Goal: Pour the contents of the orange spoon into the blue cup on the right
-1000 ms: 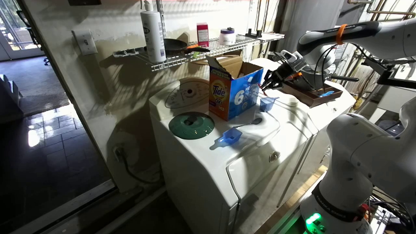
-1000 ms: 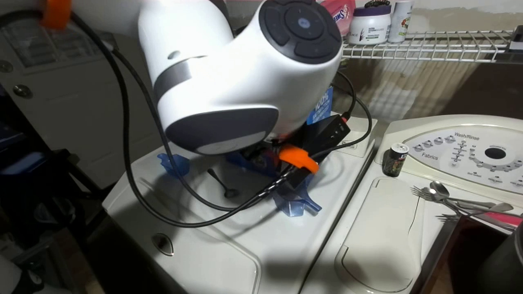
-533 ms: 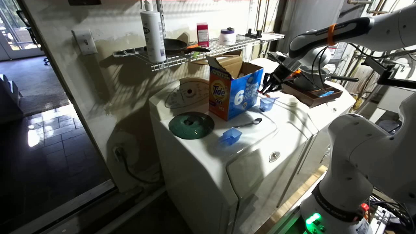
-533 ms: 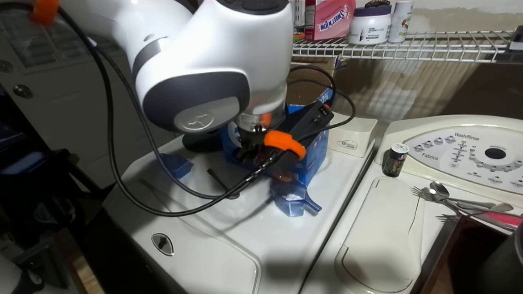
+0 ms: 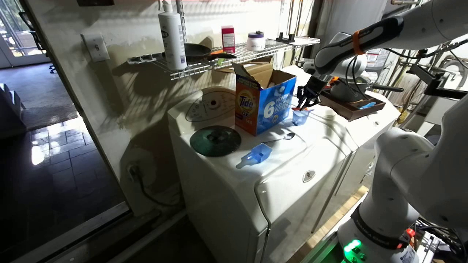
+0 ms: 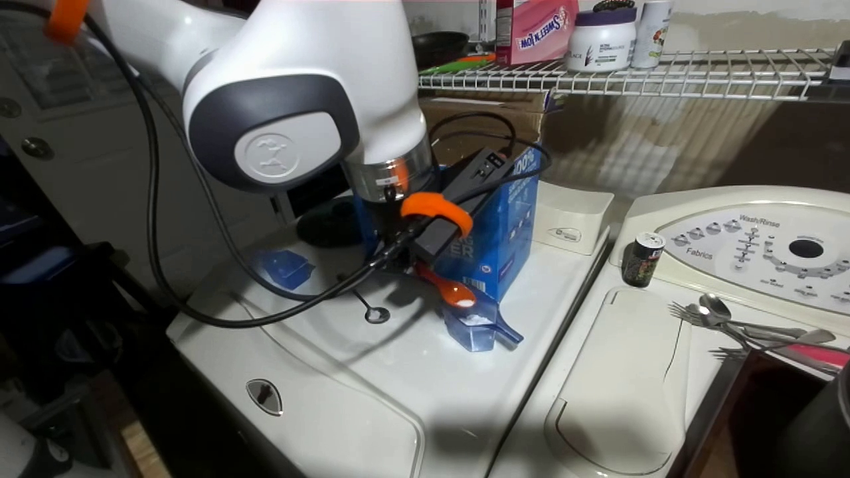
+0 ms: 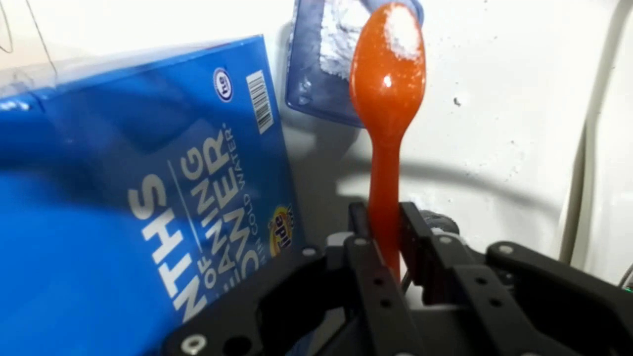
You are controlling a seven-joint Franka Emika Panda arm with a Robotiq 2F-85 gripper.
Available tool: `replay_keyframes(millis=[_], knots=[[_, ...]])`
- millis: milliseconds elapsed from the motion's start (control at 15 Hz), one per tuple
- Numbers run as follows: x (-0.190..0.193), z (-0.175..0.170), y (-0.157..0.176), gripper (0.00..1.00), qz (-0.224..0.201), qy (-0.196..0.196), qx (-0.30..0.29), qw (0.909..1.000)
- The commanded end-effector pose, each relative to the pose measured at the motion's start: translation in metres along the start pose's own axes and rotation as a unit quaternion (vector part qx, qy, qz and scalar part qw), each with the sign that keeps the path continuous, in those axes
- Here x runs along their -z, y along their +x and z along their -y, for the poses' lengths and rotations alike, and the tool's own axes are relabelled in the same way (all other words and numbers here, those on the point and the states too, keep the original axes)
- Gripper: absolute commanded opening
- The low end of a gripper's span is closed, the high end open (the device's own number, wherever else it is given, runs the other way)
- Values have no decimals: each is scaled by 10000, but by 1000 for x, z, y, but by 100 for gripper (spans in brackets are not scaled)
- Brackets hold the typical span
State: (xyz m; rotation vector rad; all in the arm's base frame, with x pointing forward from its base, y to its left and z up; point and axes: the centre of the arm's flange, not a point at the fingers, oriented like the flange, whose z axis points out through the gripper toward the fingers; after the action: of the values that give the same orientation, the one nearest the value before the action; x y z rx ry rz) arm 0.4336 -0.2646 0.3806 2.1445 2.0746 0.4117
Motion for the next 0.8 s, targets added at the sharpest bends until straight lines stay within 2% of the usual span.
replay_keyframes(millis=[0,200,533,733], knots=[[-4,16,27,5,548,411,108,9976],[-11,23,39,5,836,636,218,9942],[-12,30,51,5,1162,744,353,9898],[-15,35,55,5,1135,819,407,9893]])
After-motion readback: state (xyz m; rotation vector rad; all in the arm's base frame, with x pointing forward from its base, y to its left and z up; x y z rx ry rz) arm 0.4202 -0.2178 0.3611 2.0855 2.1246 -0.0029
